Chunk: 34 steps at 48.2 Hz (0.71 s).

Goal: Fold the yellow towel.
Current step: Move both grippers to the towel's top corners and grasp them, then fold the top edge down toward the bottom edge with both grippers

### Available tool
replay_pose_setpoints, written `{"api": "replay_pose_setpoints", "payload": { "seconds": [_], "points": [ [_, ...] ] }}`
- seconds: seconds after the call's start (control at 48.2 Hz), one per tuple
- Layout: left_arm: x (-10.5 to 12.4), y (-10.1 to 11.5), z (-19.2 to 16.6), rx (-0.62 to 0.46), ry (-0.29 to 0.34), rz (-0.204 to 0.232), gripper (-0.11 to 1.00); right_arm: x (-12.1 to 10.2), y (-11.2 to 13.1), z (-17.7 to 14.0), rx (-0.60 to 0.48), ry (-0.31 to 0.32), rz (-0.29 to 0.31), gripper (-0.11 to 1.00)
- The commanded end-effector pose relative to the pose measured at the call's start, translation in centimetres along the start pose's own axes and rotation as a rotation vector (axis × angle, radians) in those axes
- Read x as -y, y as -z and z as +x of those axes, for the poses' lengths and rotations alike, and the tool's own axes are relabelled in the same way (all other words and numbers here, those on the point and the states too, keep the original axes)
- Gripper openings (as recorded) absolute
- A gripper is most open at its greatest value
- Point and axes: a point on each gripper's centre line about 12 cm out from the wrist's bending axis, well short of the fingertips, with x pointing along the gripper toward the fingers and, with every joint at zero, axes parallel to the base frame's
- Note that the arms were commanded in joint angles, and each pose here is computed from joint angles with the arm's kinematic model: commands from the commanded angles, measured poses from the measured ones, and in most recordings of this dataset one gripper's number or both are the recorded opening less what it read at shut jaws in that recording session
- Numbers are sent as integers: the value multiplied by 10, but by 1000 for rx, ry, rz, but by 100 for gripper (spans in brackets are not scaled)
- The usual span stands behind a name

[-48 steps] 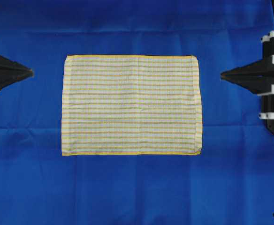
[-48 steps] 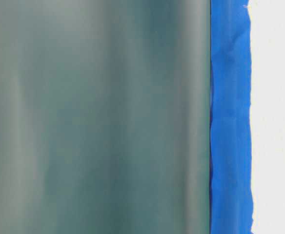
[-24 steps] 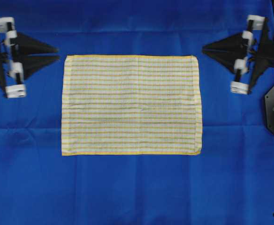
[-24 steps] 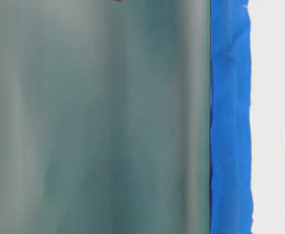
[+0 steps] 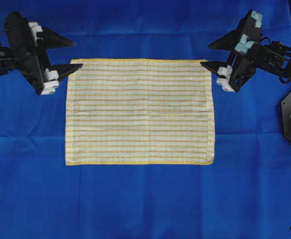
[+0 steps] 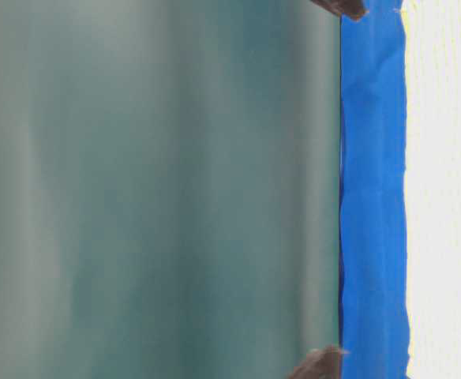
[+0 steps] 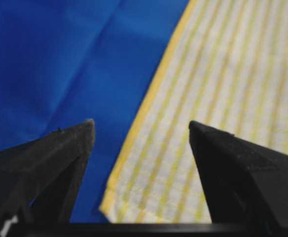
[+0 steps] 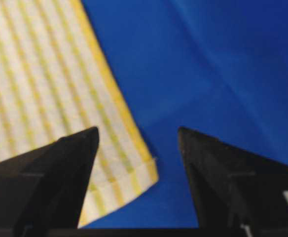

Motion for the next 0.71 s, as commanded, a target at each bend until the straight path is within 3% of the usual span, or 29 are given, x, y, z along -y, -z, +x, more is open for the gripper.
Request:
{"api": "replay_pose_setpoints", "payload": {
  "seconds": [0.0,0.208,0.519,0.602,0.685],
  "points": [
    [-8,3,13,1,-29,-11,71,4,-3,8,6,17,14,65],
    [-21,28,30,-75,-67,-30,69,8,9,20,-39,36,31,64],
    [-22,49,41,-138,-70,-32,65,11,21,32,-85,54,49,60],
    [-22,52,42,-148,-69,-32,54,10,22,32,-87,53,46,51],
    [-22,53,42,-161,-66,-28,33,10,22,33,-90,51,43,35]
  ]
}}
